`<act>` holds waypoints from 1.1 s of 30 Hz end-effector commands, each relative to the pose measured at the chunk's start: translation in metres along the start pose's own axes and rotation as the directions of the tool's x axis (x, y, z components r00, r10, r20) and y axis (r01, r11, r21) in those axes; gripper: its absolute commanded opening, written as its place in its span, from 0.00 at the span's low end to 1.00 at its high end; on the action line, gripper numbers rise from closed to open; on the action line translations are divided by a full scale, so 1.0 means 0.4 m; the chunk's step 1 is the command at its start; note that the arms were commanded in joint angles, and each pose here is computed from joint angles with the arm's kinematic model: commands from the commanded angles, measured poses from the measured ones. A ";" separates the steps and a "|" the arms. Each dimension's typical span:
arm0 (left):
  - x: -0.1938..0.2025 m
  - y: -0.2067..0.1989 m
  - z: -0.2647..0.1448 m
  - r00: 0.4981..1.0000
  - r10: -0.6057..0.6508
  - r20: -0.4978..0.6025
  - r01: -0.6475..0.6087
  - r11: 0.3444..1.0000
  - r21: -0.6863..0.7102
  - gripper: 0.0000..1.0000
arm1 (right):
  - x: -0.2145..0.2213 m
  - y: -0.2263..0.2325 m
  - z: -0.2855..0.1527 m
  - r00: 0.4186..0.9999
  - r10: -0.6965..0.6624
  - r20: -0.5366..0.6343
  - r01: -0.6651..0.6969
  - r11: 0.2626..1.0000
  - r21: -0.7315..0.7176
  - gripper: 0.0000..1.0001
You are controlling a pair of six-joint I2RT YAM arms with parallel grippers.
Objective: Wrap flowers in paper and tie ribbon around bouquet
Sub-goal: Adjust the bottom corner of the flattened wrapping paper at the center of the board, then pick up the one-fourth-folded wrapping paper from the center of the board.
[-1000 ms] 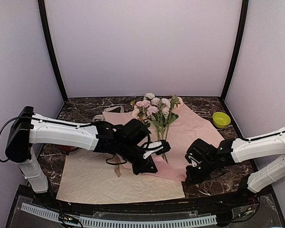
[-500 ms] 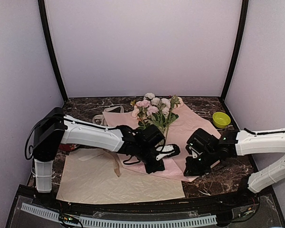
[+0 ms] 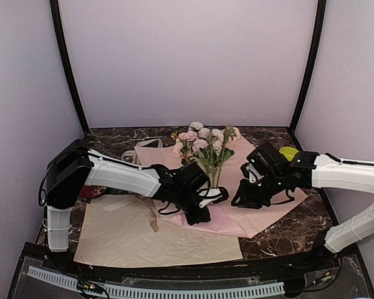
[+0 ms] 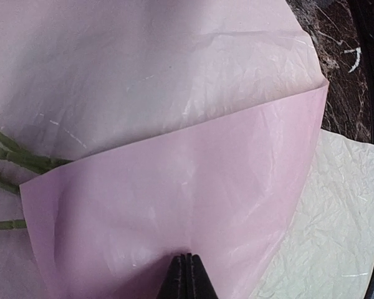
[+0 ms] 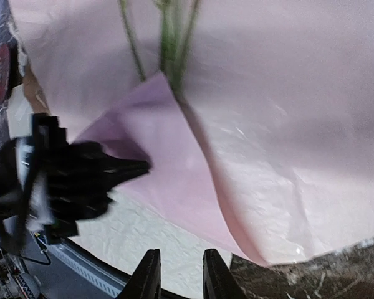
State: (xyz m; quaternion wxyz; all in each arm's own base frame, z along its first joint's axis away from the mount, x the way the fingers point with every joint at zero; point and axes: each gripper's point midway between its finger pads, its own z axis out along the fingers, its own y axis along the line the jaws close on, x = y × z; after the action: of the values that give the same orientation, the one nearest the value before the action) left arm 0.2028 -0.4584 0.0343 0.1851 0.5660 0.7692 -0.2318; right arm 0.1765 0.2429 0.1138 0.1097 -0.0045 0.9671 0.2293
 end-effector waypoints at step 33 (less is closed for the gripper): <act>0.155 0.401 -0.524 0.609 -0.405 0.682 0.695 0.687 -0.213 0.92 | 0.022 0.152 0.279 0.951 -0.285 -0.123 0.274 0.957 -0.096 0.00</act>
State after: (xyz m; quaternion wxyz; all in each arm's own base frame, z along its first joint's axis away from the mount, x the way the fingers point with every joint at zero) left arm 0.3331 -0.2553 0.1492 0.4345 0.1621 0.8535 -0.2377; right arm 0.1783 0.3241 0.0222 0.0323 -0.1065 0.9593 0.2597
